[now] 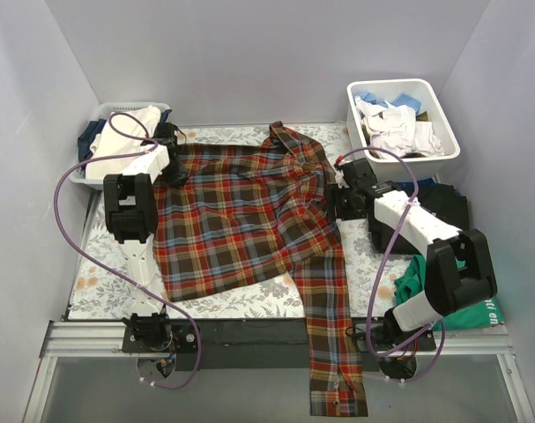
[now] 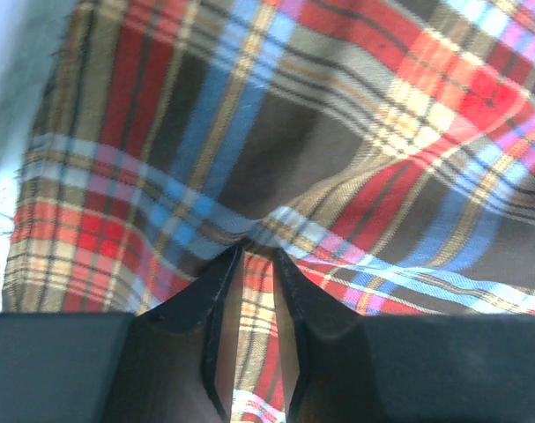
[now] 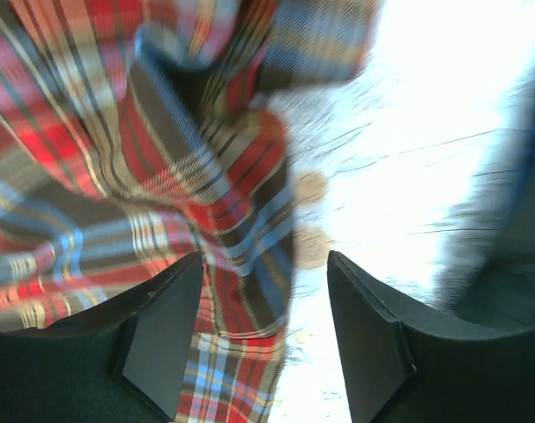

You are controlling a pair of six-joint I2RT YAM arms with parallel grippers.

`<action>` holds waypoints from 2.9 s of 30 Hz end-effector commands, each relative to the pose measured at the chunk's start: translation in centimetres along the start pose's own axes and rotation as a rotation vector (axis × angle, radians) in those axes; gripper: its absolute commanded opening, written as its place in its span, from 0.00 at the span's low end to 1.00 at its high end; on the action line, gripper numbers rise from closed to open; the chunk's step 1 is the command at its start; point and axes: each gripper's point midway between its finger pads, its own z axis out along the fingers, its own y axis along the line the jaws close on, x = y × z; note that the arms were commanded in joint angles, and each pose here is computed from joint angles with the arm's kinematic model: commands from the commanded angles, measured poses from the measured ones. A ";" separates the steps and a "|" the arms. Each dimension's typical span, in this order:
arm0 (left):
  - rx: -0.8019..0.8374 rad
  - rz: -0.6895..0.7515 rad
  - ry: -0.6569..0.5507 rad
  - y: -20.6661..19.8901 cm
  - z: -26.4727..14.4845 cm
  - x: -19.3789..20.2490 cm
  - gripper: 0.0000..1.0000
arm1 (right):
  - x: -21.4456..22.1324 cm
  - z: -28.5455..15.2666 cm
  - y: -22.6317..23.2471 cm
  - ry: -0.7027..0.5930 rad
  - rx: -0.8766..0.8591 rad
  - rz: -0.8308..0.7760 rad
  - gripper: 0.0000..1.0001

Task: Fold and stack the long sleeve shirts
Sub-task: Flatten the shirt out

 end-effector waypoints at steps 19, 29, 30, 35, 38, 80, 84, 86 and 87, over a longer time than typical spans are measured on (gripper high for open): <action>0.341 0.054 -0.041 -5.5 -7.6 -0.9 0.53 | 15.5 -3.6 -2.1 0.353 0.079 0.089 0.52; 0.313 0.077 -0.006 -4.5 -9.3 4.0 0.56 | -2.3 -5.6 -0.9 -0.155 0.094 0.071 0.59; 0.278 0.075 0.035 -3.6 -8.5 5.6 0.56 | -4.1 -5.4 0.2 -0.158 0.048 0.068 0.59; 0.201 0.038 0.108 -1.2 -7.2 9.4 0.56 | -5.0 1.8 3.8 0.032 -0.137 0.025 0.60; 0.104 0.013 0.094 0.3 -6.0 9.3 0.56 | -6.3 4.0 4.0 0.049 -0.136 0.005 0.66; 0.092 -0.091 0.046 6.1 -14.1 10.7 0.69 | -1.2 -2.6 -0.4 0.035 -0.149 0.119 0.72; 0.025 -0.130 0.117 8.5 -14.1 14.4 0.69 | 1.7 -2.4 0.3 0.094 -0.203 0.121 0.72; -0.020 -0.149 0.173 9.6 -13.5 16.6 0.69 | 2.8 -2.0 0.6 0.124 -0.222 0.121 0.72; -0.049 -0.184 0.184 10.7 -13.2 16.7 0.69 | 3.0 -2.0 0.9 0.131 -0.243 0.119 0.72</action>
